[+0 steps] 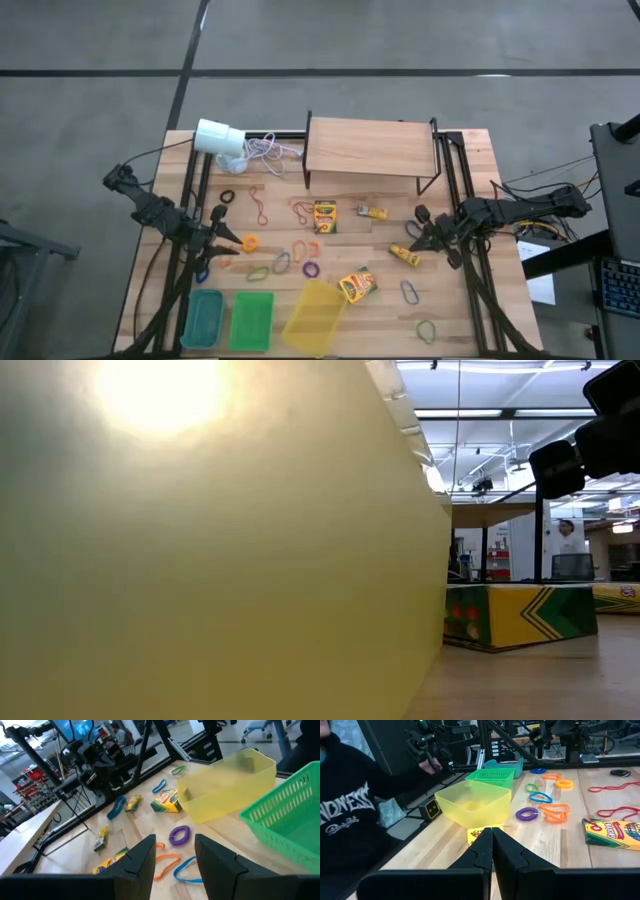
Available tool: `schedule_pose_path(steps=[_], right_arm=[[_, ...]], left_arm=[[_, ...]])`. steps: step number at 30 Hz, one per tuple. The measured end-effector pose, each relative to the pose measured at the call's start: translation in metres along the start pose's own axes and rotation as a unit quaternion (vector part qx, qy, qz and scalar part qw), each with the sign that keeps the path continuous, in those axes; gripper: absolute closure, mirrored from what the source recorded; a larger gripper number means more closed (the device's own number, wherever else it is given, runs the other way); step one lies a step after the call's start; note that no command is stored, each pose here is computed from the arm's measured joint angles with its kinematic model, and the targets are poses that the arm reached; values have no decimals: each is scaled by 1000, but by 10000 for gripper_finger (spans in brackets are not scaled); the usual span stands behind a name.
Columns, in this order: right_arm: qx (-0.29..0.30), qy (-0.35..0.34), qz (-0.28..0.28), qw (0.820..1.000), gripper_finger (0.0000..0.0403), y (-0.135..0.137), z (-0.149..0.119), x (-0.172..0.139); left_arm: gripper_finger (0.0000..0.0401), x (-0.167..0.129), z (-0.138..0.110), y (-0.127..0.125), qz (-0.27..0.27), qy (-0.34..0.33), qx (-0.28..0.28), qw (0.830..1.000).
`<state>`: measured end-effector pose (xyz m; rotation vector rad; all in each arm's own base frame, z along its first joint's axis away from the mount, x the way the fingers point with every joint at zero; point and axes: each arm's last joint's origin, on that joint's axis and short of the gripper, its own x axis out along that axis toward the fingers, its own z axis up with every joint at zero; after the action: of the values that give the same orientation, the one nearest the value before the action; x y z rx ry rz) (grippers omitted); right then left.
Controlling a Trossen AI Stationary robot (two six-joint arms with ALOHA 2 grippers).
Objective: Pick & Place Office Desk Supplies
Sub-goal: Put the red rubberband into the blue bin
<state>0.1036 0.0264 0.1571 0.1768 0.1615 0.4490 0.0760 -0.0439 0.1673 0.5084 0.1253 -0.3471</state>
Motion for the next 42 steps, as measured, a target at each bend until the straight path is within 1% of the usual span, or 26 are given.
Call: schedule_pose_path(steps=[1,4,6,8,10,11,12,15,17,21,22,25,27,29,31,33,36,37,38,42], right_arm=[[0,0,0,1000,394,0,0,0],[0,0,0,1000,394,0,0,0],[0,0,0,1000,394,0,0,0],[0,0,0,1000,394,0,0,0],[0,0,0,1000,394,0,0,0],[0,0,0,1000,394,0,0,0],[0,0,0,1000,394,0,0,0],[0,0,0,1000,394,0,0,0],[0,0,0,1000,394,0,0,0],[0,0,0,1000,394,0,0,0],[0,0,0,1000,394,0,0,0],[0,0,0,1000,394,0,0,0],[0,0,0,1000,394,0,0,0],[0,0,0,1000,394,0,0,0],[0,0,0,1000,394,0,0,0],[0,0,0,1000,394,0,0,0],[0,0,0,1000,394,0,0,0],[0,0,0,1000,394,0,0,0],[0,0,0,1000,394,0,0,0],[0,0,0,1000,394,0,0,0]], left_arm=[[260,0,1,0,2,-8,-4,1000],[260,0,11,2,-10,-73,-53,996],[260,-2,19,7,11,-114,-80,990],[260,-3,24,12,40,-116,-144,982],[260,-4,27,17,71,-107,-230,965],[260,-4,28,18,82,-102,-263,956],[260,-2,28,18,84,-94,-283,951],[260,5,29,15,79,-70,-299,948],[260,9,33,16,77,-60,-310,946],[260,12,56,25,71,-35,-366,927],[260,12,63,28,70,-23,-373,925],[260,16,84,38,78,14,-364,928],[260,20,97,45,100,34,-354,929],[260,25,105,51,126,68,-341,929],[260,30,107,56,149,112,-333,924],[260,33,106,63,173,151,-344,910],[260,38,96,75,227,190,-393,871],[260,39,92,79,236,197,-411,858],[260,40,88,85,242,200,-428,848],[260,39,69,104,249,210,-480,815]])
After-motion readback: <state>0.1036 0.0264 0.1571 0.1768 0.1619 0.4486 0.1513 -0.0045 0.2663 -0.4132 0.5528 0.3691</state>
